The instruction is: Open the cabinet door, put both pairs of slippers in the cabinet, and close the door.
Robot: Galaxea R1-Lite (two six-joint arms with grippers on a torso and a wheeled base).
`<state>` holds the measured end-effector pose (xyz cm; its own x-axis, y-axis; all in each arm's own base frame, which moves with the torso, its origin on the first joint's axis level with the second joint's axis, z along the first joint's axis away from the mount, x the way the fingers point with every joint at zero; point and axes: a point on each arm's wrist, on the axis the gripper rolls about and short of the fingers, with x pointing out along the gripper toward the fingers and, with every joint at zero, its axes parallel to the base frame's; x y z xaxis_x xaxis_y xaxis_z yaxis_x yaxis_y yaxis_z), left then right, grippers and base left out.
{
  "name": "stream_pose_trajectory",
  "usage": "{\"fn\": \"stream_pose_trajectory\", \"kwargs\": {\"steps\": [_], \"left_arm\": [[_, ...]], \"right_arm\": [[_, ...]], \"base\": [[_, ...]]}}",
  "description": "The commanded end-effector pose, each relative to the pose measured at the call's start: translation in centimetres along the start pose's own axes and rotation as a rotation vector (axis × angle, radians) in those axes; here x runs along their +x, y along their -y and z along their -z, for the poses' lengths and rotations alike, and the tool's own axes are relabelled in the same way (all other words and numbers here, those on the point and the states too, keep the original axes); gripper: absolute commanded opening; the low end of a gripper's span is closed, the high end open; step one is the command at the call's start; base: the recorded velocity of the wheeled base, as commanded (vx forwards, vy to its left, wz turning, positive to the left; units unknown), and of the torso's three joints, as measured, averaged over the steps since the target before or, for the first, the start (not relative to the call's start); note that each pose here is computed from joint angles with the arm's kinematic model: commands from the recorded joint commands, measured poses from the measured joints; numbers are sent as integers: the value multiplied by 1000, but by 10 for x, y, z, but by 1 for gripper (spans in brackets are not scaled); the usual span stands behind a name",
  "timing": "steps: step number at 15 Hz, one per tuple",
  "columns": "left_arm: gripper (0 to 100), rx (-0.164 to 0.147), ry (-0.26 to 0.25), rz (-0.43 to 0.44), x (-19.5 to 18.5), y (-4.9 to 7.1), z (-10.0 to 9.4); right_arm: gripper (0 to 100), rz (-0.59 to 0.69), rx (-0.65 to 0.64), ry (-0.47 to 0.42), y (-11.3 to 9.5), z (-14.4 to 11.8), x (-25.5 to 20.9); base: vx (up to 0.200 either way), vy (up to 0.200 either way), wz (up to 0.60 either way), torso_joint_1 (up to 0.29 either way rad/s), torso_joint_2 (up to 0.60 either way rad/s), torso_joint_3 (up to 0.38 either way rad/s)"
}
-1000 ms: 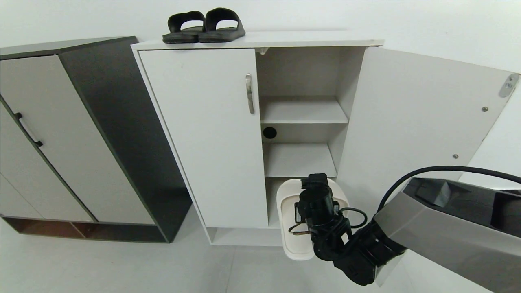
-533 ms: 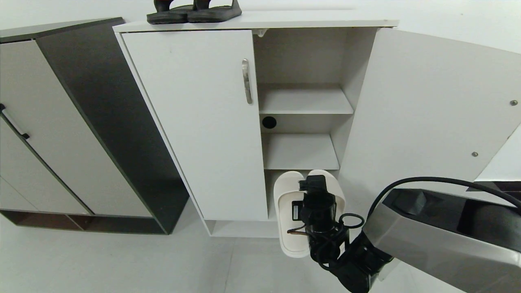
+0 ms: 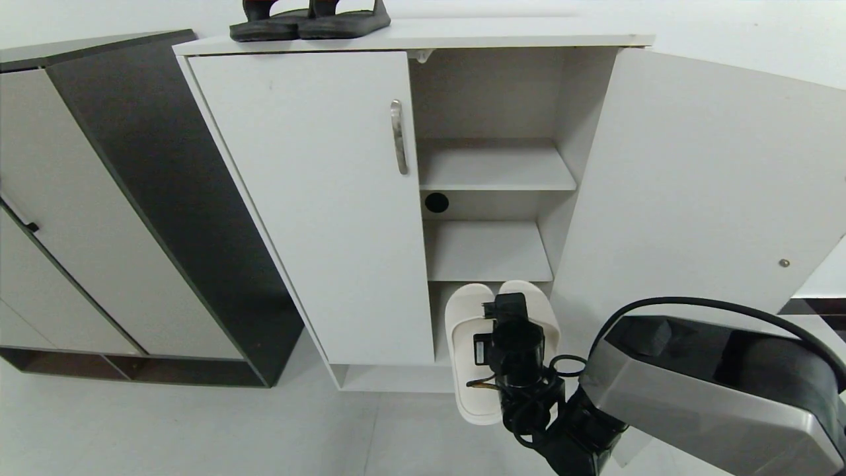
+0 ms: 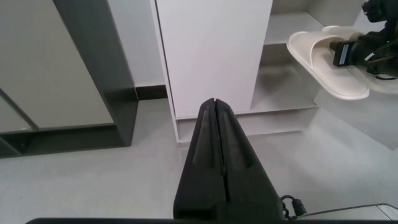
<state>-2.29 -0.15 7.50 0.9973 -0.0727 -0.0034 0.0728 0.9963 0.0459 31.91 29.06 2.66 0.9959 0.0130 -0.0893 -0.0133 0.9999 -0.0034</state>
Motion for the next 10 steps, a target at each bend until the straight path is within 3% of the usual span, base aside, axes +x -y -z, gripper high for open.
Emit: {"fn": "stream_pose_trajectory", "kwargs": {"steps": [1, 10], "left_arm": [[0, 0, -3, -1, 0, 0, 0], [0, -2, -1, -1, 0, 0, 0]], "right_arm": [[0, 3, 1, 2, 0, 0, 0], [0, 10, 3, 5, 2, -1, 3]], "base": [[200, 0, 0, 2, 2, -2], [200, 0, 0, 4, 1, 2]]}}
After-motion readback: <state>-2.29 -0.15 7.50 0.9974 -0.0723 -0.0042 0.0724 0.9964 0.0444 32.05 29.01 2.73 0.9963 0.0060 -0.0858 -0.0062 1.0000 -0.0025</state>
